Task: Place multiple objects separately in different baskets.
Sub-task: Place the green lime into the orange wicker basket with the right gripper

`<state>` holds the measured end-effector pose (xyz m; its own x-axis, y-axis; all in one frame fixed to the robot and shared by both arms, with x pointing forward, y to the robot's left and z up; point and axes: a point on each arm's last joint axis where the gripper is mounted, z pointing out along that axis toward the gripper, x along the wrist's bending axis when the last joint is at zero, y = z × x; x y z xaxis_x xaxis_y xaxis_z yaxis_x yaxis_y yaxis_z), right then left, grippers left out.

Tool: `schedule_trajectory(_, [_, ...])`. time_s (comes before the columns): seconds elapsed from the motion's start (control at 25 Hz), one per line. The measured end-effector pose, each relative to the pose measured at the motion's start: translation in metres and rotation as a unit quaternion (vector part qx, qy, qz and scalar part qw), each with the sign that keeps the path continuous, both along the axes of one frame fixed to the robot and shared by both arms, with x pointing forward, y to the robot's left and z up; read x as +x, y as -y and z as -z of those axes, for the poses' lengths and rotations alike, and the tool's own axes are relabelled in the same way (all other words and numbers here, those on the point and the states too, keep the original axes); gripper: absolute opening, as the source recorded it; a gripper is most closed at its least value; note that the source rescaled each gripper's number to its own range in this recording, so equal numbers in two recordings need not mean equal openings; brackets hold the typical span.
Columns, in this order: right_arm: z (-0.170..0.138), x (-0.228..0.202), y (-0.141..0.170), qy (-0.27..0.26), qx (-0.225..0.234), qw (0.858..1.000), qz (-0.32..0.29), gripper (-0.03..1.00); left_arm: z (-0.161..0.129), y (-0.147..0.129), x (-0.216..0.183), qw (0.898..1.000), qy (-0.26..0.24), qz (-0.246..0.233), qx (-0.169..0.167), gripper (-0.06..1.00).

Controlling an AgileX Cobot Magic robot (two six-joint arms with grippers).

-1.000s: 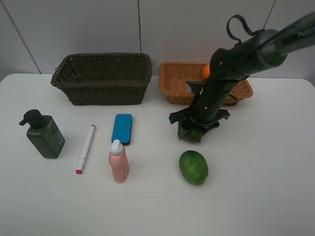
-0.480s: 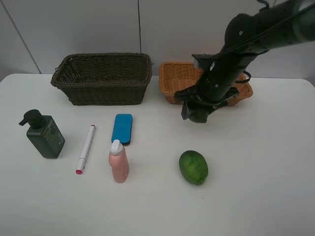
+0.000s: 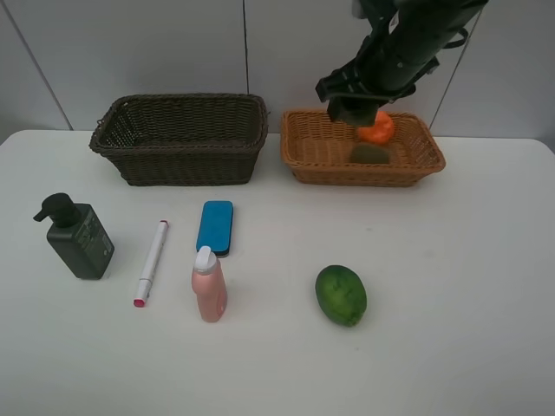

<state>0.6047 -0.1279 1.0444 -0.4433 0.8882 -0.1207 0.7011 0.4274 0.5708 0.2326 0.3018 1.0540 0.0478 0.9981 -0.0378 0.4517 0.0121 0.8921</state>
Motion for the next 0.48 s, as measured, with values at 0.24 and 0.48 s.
schedule_trajectory(0.24, [0.023,0.041,-0.012,0.034,-0.003,0.999,-0.007,0.23,0.000,0.000,0.000,1.000,0.000,0.000,0.000,1.00])
schedule_trajectory(0.48, [0.065,0.076,-0.024,0.038,-0.005,0.999,-0.009,0.23,0.000,0.000,0.000,1.000,0.000,0.000,0.000,1.00])
